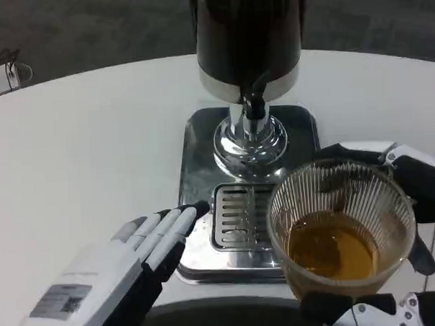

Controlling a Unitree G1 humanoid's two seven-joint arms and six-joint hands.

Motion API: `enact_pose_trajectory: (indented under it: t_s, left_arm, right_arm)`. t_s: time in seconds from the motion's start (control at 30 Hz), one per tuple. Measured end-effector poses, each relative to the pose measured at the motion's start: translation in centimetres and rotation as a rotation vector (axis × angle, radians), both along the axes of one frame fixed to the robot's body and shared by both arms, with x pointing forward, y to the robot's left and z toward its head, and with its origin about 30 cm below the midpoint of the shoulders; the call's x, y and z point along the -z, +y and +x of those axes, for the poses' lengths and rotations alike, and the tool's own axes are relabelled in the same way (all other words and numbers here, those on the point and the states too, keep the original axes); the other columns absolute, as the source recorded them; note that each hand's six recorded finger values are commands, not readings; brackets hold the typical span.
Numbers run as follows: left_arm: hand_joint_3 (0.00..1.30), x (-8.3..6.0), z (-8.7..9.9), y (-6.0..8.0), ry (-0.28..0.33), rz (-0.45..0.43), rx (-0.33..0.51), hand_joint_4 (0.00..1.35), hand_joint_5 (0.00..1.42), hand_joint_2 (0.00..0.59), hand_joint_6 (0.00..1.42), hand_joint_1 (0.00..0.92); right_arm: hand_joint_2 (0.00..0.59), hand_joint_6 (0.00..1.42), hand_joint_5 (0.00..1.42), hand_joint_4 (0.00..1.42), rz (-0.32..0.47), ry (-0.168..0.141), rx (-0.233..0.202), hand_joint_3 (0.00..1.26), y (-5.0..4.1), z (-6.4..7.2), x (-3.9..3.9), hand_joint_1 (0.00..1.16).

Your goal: Grasp the cup under the faucet to collect the drink, then remove the cup.

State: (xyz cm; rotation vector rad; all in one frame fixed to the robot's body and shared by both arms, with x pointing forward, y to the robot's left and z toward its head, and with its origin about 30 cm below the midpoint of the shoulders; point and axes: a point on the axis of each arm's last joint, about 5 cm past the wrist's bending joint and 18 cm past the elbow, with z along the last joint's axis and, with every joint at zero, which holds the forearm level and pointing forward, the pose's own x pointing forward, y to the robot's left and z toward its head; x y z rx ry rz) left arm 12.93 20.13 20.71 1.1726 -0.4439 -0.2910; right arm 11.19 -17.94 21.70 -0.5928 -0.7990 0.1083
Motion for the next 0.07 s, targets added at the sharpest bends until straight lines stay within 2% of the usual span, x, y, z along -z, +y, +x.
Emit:
enact_pose_trajectory:
  t_s: [0.07]
  left_arm:
    - [0.00,0.00,0.00,0.00,0.002,0.000,0.000,0.00,0.00,0.047,0.00,0.000]
  right_arm:
    - [0.214,1.42,1.42,1.42,0.000,0.000,0.000,1.23,0.00,0.00,0.00,0.96]
